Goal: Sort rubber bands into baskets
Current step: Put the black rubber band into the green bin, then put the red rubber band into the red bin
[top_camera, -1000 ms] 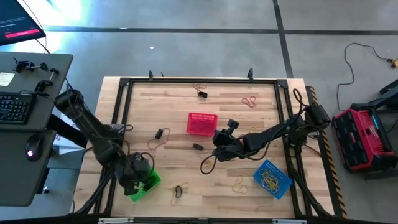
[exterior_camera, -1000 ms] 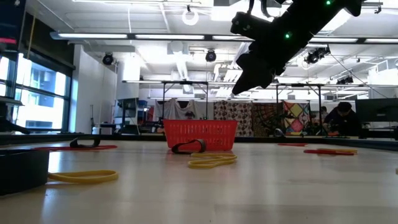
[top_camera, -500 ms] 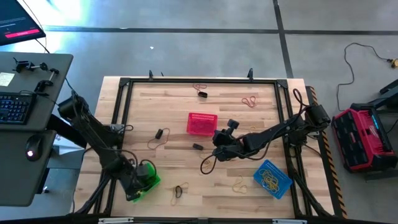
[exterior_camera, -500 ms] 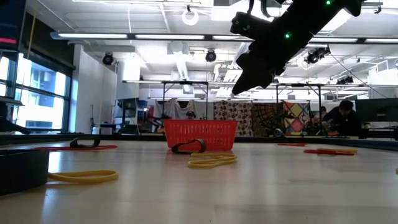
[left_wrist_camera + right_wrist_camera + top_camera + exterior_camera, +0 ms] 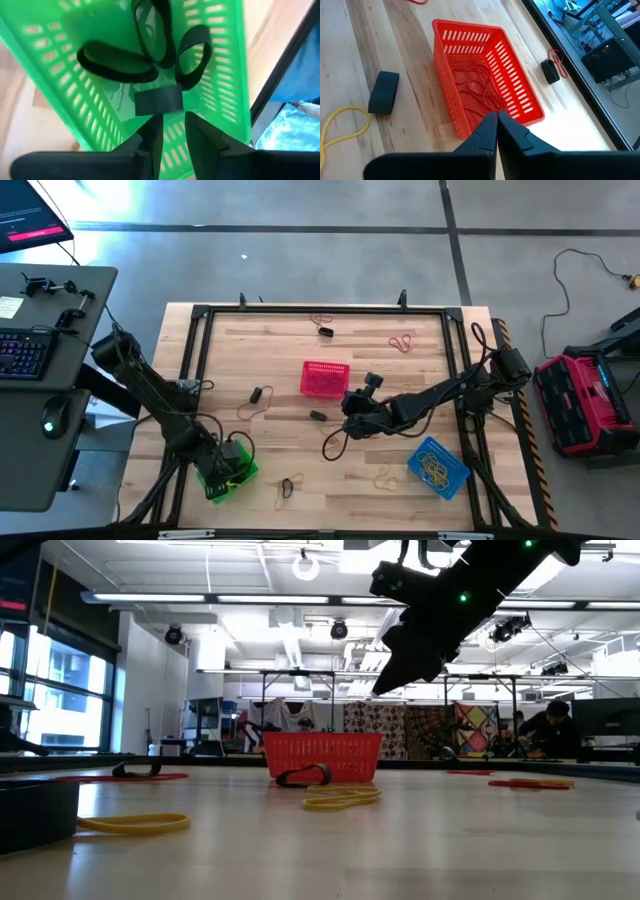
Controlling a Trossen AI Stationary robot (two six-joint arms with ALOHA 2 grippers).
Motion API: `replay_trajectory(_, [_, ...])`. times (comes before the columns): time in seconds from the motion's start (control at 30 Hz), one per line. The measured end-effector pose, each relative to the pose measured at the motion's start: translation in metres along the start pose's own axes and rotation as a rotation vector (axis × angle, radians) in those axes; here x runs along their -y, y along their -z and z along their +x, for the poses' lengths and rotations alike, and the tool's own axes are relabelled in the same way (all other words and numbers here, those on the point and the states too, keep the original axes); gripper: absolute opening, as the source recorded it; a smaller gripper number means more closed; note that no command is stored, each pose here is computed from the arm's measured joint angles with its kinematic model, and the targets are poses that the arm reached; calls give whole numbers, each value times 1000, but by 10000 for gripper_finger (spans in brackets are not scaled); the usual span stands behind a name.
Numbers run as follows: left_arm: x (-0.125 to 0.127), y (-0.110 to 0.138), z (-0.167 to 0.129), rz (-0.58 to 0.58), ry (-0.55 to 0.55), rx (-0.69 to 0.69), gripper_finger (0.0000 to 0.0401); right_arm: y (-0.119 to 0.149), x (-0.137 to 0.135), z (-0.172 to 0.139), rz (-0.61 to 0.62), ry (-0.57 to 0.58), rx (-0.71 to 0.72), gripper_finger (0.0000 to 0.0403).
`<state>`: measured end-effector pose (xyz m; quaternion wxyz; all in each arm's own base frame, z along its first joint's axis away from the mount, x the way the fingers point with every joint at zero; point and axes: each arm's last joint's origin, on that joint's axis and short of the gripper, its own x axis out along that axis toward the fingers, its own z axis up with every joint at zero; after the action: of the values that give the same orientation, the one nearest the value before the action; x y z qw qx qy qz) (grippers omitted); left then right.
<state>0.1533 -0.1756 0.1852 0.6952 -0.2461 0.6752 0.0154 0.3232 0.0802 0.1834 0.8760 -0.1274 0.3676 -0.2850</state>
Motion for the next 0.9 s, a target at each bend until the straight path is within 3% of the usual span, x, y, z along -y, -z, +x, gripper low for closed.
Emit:
replay_trajectory(0.2, [-3,-6,-7,125,13,51,80,0,-1,0,30,-17,-5,0])
replay_trajectory(0.4, [-7,-14,-22,226,12,174,48,0,2,6,22,-101,-46,0])
replay_trajectory(0.57, [-11,-26,-34,363,22,363,8,-7,16,23,19,-179,-63,0])
replay_trajectory(0.7, [-12,-43,-36,471,97,510,4,-17,26,35,38,-256,-18,0])
replay_trajectory(0.9, [-28,-72,-32,576,74,717,1,-19,41,48,78,-227,-32,0])
